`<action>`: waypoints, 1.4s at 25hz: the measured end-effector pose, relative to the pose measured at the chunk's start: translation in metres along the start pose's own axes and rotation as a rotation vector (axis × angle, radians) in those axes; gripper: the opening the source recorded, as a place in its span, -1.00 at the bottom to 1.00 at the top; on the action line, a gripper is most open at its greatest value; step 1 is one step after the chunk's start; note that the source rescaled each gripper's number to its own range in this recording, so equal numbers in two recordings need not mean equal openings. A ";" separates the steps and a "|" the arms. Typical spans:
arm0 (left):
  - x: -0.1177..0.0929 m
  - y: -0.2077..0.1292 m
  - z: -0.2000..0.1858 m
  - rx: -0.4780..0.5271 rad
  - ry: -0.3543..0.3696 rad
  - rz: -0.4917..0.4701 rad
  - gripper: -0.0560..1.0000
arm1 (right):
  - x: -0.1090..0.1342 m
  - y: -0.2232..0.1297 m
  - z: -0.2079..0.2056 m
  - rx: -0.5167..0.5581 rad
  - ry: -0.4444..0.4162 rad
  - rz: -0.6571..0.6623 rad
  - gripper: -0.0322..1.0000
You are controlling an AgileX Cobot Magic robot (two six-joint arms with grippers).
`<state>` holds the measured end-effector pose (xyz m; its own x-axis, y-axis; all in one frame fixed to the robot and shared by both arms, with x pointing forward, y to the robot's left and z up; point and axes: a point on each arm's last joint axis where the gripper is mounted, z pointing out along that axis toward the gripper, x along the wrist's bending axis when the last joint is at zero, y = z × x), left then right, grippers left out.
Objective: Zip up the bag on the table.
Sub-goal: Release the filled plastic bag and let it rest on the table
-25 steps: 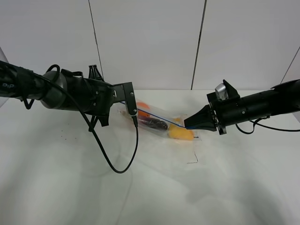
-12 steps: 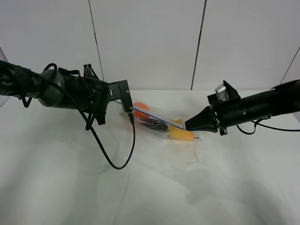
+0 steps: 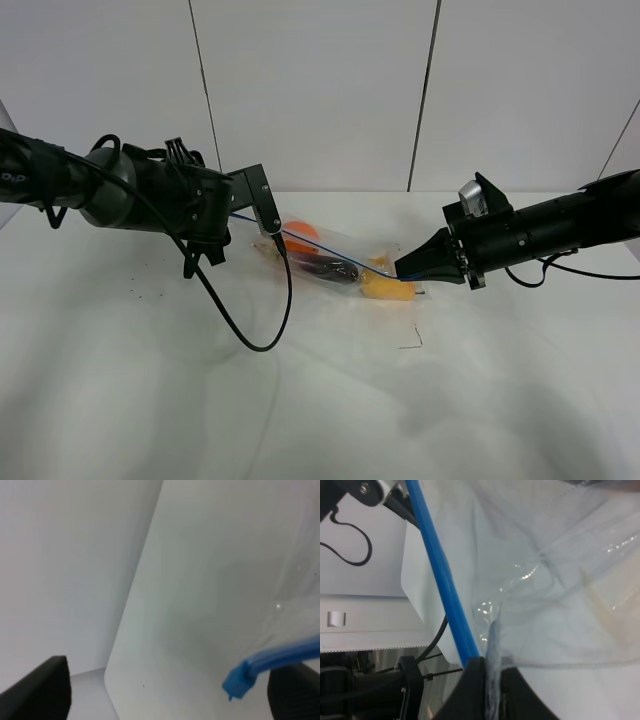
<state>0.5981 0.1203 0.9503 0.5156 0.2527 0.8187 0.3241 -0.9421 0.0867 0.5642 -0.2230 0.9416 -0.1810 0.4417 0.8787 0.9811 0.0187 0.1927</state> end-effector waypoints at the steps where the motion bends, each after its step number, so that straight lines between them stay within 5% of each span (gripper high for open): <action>1: 0.000 0.000 0.000 0.002 -0.001 -0.002 0.73 | 0.000 0.000 0.000 0.000 0.000 0.000 -0.94; 6: 0.000 0.001 -0.005 -0.025 -0.057 -0.066 0.95 | 0.000 0.000 0.000 0.000 0.000 0.000 -0.94; 13: 0.017 0.003 -0.023 -0.094 -0.060 -0.127 0.98 | 0.000 0.000 0.000 0.000 0.001 -0.007 -0.94; 19: 0.030 -0.012 -0.033 0.003 -0.054 -0.211 0.99 | 0.000 0.000 0.000 0.000 0.001 -0.007 -0.94; 28: 0.093 -0.096 -0.013 0.285 -0.420 -0.730 0.99 | 0.000 0.000 0.000 0.000 0.001 -0.030 -0.94; 35: 0.124 -0.195 -0.006 0.506 -0.539 -1.121 0.99 | 0.000 0.000 0.000 0.000 0.001 -0.037 -0.94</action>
<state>0.5941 0.3339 1.0386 -0.0113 0.9938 0.1108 0.9694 -0.0163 0.2449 0.5641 -0.2229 0.9416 -0.2177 0.4401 0.8712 0.9736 0.0357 0.2253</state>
